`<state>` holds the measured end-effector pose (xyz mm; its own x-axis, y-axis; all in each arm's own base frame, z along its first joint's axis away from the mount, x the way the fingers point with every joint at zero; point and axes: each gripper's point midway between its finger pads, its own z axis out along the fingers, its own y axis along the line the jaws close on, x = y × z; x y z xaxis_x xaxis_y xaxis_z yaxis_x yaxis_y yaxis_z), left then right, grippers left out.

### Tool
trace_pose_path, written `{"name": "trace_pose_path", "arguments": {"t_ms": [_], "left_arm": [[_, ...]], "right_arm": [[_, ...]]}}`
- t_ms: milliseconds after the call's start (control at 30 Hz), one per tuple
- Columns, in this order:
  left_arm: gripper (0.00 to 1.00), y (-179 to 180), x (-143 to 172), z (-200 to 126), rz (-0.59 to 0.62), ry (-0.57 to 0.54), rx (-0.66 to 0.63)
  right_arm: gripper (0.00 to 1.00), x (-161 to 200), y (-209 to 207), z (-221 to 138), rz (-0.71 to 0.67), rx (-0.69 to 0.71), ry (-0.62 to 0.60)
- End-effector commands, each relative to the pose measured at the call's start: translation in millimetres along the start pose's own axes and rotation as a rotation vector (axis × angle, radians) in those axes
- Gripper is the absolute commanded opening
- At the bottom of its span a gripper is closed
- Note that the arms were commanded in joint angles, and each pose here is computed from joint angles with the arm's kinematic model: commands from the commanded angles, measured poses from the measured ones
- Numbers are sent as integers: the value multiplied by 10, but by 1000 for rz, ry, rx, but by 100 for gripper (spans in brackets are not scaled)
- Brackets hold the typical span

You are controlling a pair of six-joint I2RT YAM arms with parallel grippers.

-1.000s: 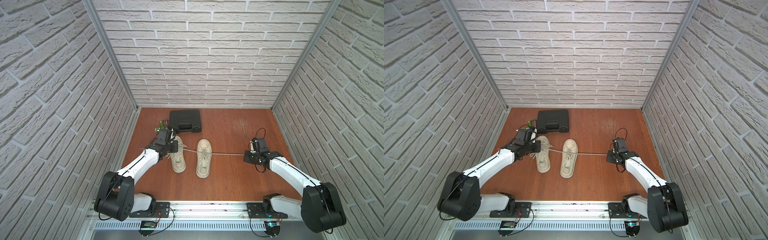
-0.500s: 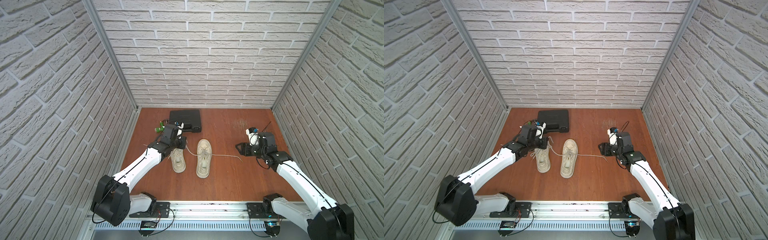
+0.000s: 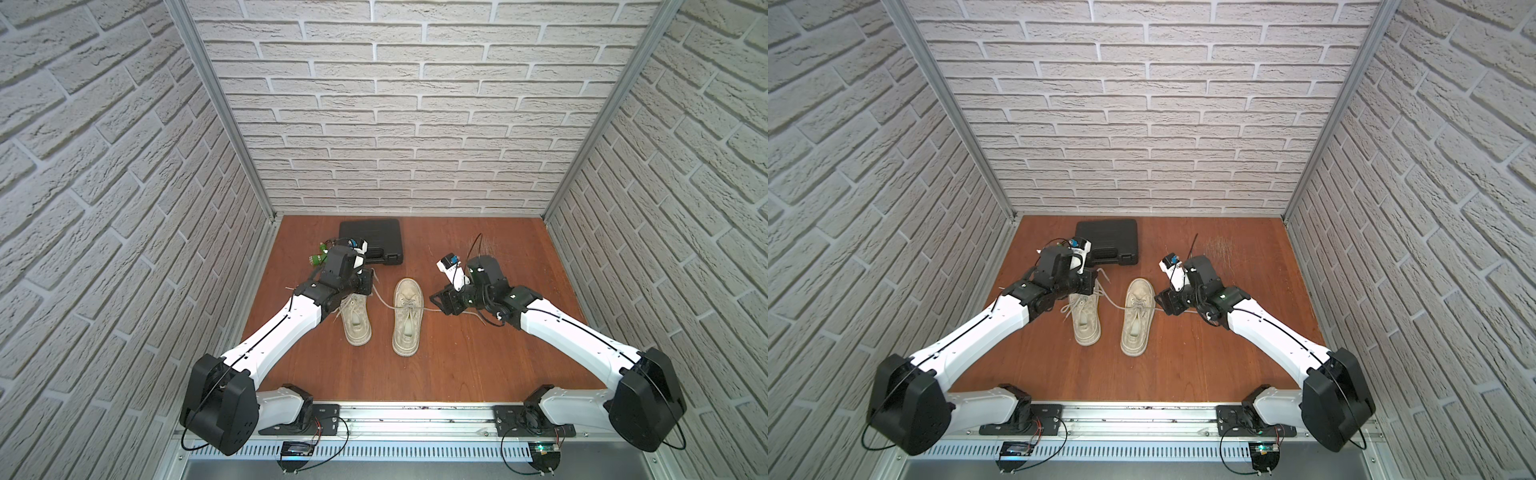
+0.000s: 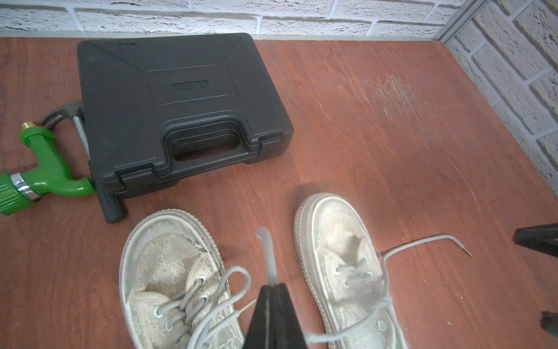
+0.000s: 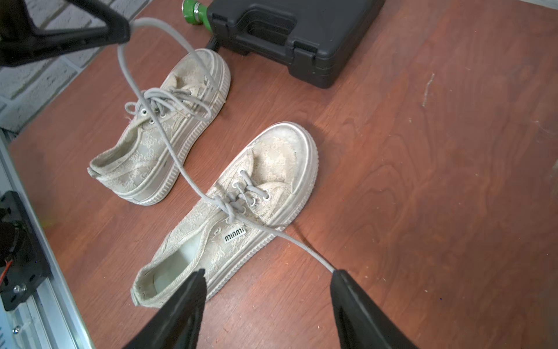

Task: Tie the shoes
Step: Tie the shoelace on the shoe, then wrap the shoelace around the shoelace.

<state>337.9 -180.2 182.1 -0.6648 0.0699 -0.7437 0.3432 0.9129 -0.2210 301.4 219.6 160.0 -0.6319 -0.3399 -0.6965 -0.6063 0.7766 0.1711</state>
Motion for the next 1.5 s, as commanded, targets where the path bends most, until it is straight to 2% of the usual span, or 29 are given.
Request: {"name": "trace_pose_path", "arguments": {"t_ms": [0, 133, 433, 600, 933, 1133, 1267, 1367, 1467], "left_arm": [[0, -88, -144, -10, -6, -29, 35], [0, -83, -135, -6, -19, -27, 40], [0, -90, -192, -82, -35, -57, 47], [0, -77, -225, -152, -43, -77, 40], [0, -96, -274, -238, -53, -101, 50], [0, -92, -287, -269, -54, -110, 49], [0, -87, -291, -260, -54, -107, 46], [0, -92, -275, -236, -54, -96, 49], [0, -82, -259, -229, -53, -92, 44]], "right_arm": [[71, -237, 111, -71, -125, 1, -50], [71, -246, 299, -5, -187, -53, -20], [63, -240, 790, 425, -283, -195, 82], [59, -226, 866, 691, -299, -212, 142], [52, -167, 900, 991, -281, -233, 180], [43, -152, 865, 1114, -249, -216, 180], [34, -169, 823, 1139, -231, -191, 170], [22, -186, 776, 1124, -215, -170, 147], [6, -197, 734, 1077, -192, -163, 136]]}}
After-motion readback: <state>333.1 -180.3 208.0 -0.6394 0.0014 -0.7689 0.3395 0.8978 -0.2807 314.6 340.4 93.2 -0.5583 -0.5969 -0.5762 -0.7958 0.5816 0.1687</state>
